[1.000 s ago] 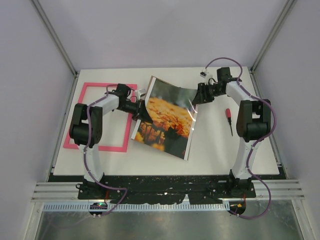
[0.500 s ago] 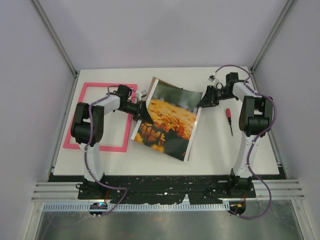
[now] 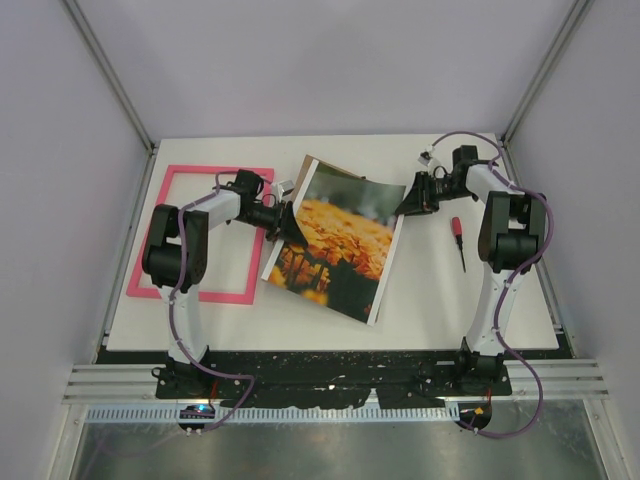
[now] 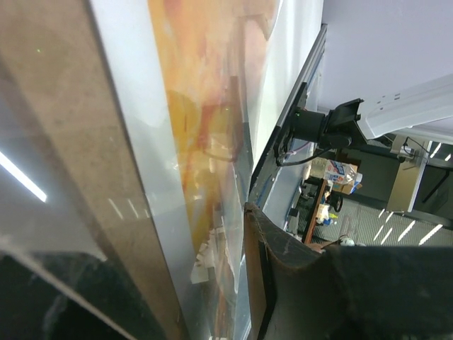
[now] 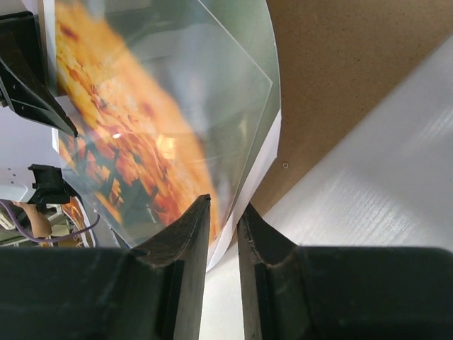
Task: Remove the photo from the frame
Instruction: Remove the photo frame item from the center of the board.
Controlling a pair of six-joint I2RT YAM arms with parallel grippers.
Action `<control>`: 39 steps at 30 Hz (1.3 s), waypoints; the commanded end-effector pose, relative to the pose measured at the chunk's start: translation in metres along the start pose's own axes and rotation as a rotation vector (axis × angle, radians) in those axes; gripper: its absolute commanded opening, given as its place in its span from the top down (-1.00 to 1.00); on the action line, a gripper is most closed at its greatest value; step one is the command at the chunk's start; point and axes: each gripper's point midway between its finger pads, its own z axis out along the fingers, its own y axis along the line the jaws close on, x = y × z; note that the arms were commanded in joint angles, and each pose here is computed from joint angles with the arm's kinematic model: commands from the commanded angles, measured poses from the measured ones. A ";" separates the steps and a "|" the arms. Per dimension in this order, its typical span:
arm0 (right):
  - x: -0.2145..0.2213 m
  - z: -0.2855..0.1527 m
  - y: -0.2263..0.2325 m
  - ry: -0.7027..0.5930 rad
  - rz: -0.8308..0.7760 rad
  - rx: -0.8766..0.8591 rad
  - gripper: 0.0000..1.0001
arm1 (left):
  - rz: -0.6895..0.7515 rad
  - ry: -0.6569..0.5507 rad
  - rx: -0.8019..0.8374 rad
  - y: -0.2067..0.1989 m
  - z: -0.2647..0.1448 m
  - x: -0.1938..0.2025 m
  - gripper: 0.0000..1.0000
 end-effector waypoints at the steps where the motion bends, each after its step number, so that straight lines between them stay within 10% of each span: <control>1: -0.014 -0.007 -0.001 -0.036 0.003 0.013 0.46 | 0.059 -0.014 0.057 -0.016 -0.002 -0.008 0.32; 8: -0.014 -0.012 -0.010 -0.048 0.035 0.029 0.47 | 0.041 -0.023 0.055 -0.012 -0.005 -0.009 0.31; 12: -0.013 -0.012 -0.014 -0.049 0.043 0.031 0.83 | 0.035 -0.026 0.056 -0.010 -0.006 -0.011 0.32; 26: -0.012 -0.009 -0.020 -0.055 0.062 0.053 0.84 | 0.040 -0.030 0.058 -0.013 -0.007 -0.010 0.32; 31: -0.004 -0.010 -0.028 -0.035 0.078 0.102 0.24 | 0.045 -0.035 0.045 -0.012 -0.008 -0.010 0.34; 39: 0.029 0.004 -0.049 0.055 0.100 0.165 0.22 | 0.042 -0.037 0.038 -0.010 -0.007 -0.009 0.33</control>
